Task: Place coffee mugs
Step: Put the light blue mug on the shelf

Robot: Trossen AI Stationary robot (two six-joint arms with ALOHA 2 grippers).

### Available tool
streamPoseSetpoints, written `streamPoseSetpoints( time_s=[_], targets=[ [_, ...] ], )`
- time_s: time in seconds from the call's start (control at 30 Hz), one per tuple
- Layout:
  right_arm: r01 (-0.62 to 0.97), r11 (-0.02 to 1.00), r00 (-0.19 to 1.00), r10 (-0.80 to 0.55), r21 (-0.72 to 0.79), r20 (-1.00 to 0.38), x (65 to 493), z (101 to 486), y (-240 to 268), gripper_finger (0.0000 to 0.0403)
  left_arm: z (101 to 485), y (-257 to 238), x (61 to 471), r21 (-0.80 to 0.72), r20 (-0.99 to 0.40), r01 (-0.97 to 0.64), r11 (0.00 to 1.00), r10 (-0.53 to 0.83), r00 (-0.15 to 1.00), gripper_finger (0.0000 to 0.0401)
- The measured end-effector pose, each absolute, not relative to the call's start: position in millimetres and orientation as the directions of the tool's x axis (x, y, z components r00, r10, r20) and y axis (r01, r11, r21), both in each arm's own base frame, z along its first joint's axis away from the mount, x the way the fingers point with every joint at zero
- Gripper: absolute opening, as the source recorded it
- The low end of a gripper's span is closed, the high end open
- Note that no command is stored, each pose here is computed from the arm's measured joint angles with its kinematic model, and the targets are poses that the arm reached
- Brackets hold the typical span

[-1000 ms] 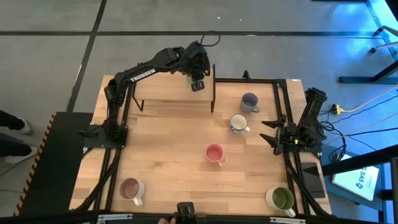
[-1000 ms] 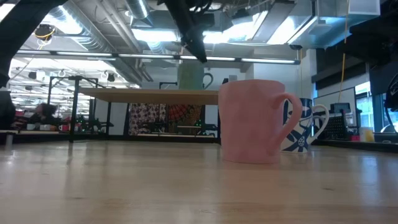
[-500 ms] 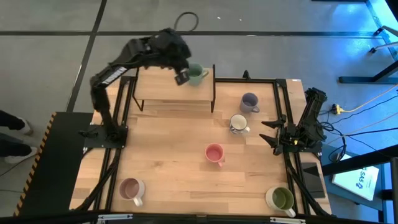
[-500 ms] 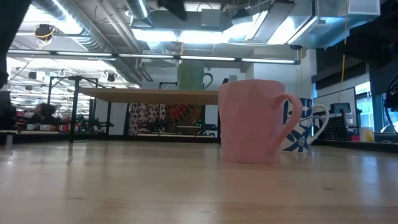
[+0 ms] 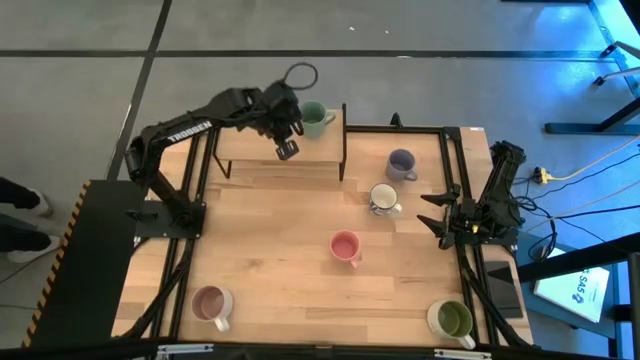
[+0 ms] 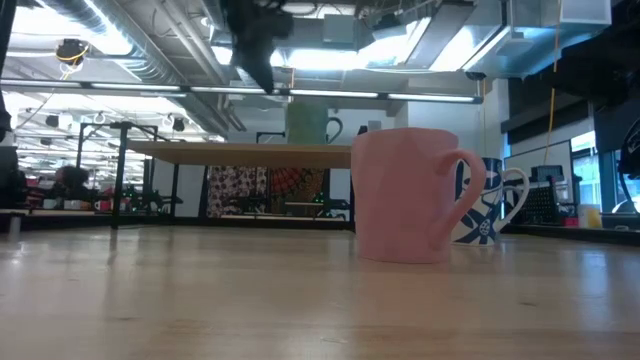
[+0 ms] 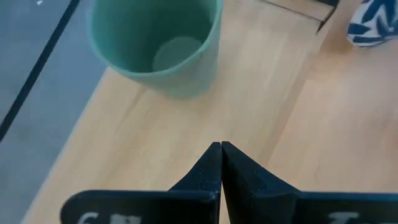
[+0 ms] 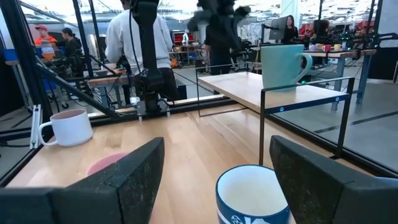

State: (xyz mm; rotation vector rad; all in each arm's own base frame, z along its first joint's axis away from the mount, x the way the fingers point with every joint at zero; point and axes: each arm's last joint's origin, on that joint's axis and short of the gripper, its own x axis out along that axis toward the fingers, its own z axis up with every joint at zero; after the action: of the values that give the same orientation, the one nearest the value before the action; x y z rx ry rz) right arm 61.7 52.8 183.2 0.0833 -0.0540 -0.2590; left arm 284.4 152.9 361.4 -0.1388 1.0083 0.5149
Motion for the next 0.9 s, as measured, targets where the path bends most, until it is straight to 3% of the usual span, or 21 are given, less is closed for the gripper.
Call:
streamPoseSetpoints(
  time_s=[0.2, 0.37, 0.53, 0.9],
  targets=[
    [0.254, 0.964, 0.965, -0.258, 0.082, 0.041, 61.7, 182.7, 52.9, 0.0282, 338.6, 162.2, 294.2, 0.124, -0.795, -0.493, 0.861, 0.384, 0.47, 0.0],
    [0.254, 0.964, 0.965, -0.258, 0.082, 0.041, 61.8, 182.6, 52.9, 0.0282, 341.3, 172.4, 294.7, 0.152, -0.749, -0.532, 0.833, 0.449, 0.488, 0.0],
    [0.254, 0.964, 0.965, -0.258, 0.081, 0.04, 61.7, 182.6, 52.9, 0.0282, 346.5, 181.1, 296.2, 0.11, -0.699, -0.533, 0.839, 0.447, 0.558, 0.0],
    [0.254, 0.964, 0.965, -0.258, 0.081, 0.04, 61.8, 182.5, 52.9, 0.0282, 334.7, 193.1, 311.4, 0.091, -0.673, -0.527, 0.845, 0.443, 0.593, 0.0]
  ],
)
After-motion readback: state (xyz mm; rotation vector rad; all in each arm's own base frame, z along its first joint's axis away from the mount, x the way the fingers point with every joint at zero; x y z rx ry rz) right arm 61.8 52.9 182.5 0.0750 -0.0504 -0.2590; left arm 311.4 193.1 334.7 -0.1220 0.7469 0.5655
